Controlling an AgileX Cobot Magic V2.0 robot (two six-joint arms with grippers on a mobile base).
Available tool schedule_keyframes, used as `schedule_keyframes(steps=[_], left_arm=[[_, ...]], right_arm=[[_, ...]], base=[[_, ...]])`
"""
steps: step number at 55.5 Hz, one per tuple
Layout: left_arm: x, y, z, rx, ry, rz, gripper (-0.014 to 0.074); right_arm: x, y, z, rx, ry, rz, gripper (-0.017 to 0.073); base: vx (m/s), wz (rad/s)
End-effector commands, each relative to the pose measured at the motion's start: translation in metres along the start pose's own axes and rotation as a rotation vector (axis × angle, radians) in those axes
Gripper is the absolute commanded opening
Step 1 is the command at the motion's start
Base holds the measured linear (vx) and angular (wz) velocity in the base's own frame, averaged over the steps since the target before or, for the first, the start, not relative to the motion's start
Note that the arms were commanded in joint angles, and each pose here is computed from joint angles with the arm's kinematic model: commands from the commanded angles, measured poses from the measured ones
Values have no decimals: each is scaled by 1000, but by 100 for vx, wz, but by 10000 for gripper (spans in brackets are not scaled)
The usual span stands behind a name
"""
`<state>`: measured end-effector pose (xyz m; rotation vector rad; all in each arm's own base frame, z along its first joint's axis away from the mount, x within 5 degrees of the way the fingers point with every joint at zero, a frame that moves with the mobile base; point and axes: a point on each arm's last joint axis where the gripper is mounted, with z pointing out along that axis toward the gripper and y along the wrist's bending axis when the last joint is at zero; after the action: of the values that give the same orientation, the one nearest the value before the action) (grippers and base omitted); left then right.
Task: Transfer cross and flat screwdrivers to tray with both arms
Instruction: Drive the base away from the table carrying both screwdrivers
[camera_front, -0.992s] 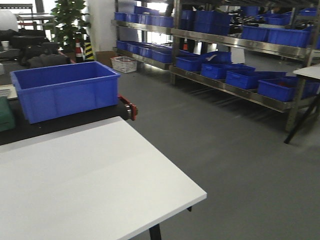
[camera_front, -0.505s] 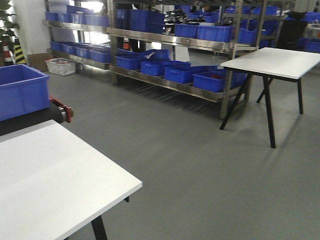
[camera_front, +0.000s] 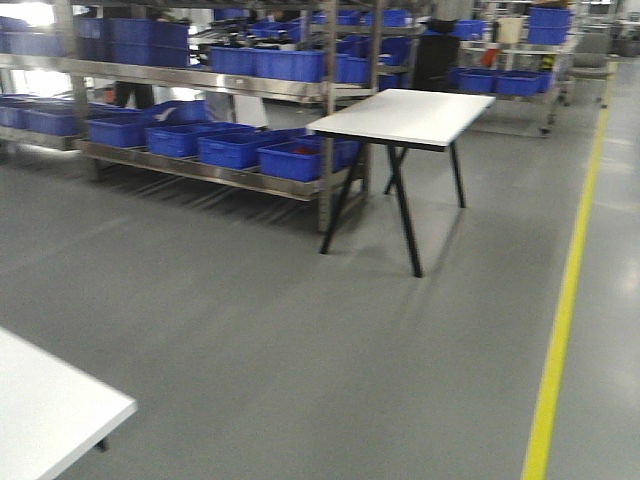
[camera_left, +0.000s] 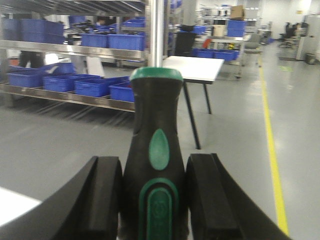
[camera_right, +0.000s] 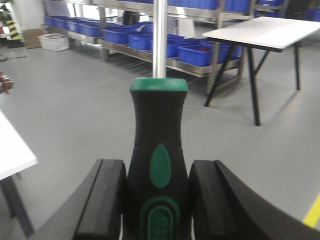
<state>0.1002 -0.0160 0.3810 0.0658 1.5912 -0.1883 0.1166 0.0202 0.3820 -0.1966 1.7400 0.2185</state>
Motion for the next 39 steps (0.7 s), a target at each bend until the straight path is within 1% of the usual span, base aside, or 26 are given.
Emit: schedule_keyframes(steps=[1,11,21,29,39], left_arm=[[-17,-1,-2,5,-119,-13,0],[-17,-1,-2,5,-119,-13,0],[-17,-1,-2,5,-119,-13,0],[-17,-1,-2,5,-119,-13,0],[-17,-1,-2,5,-119,-13,0]], right_arm=[[-16,-2,-4,38,-100,16,-8],[-16,-2,-4,38,-100,16,-8],[-16,-2,-4,38,-100,16,-8],[-16,-2,-4,37,-100,16,-8],[-16,-2,-4,37,-100,16,-8]], base=[[17,-51],[18,-43],[21,-28],[26,-12],[33,3]])
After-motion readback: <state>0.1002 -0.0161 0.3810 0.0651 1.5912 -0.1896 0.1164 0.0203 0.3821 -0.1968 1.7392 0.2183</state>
